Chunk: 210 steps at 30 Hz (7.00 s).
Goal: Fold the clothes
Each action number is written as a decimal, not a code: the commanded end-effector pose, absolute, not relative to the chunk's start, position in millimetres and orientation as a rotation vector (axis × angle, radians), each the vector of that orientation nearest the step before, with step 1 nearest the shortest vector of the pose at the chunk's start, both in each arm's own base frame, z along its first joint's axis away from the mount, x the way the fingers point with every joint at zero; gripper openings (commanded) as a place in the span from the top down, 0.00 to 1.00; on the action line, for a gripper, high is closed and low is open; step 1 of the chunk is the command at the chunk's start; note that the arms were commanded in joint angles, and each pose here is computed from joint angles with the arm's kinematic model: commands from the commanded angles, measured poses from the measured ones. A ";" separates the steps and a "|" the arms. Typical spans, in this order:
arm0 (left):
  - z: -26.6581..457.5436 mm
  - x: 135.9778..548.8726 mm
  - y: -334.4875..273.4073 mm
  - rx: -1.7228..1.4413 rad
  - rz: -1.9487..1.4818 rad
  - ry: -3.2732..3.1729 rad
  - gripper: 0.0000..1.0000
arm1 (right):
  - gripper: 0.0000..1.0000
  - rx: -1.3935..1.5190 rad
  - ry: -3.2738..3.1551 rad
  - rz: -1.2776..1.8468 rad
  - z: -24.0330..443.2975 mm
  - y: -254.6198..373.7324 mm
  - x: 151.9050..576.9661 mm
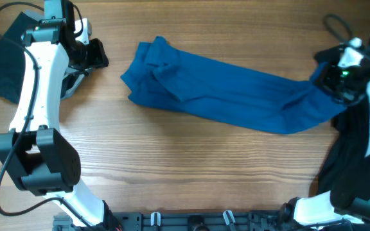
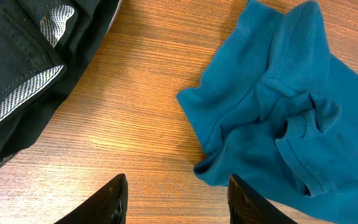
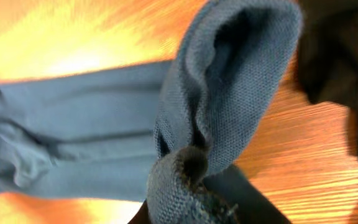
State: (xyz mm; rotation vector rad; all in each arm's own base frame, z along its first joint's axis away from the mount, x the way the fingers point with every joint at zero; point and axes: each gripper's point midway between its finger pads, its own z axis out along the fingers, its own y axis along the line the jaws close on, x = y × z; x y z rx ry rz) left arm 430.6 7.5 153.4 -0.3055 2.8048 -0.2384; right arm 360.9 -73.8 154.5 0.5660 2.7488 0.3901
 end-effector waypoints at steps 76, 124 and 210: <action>39.8 439.9 -75.9 0.063 -0.248 3.086 0.89 | 0.91 0.073 2.943 0.336 76.0 89.9 345.0; 90.8 350.1 -334.6 0.887 -0.479 3.014 0.96 | 0.88 0.307 2.619 0.304 168.6 -0.9 355.6; 125.0 444.4 -134.1 0.110 -1.086 2.870 0.96 | 0.83 -0.193 2.705 0.427 127.4 118.9 351.7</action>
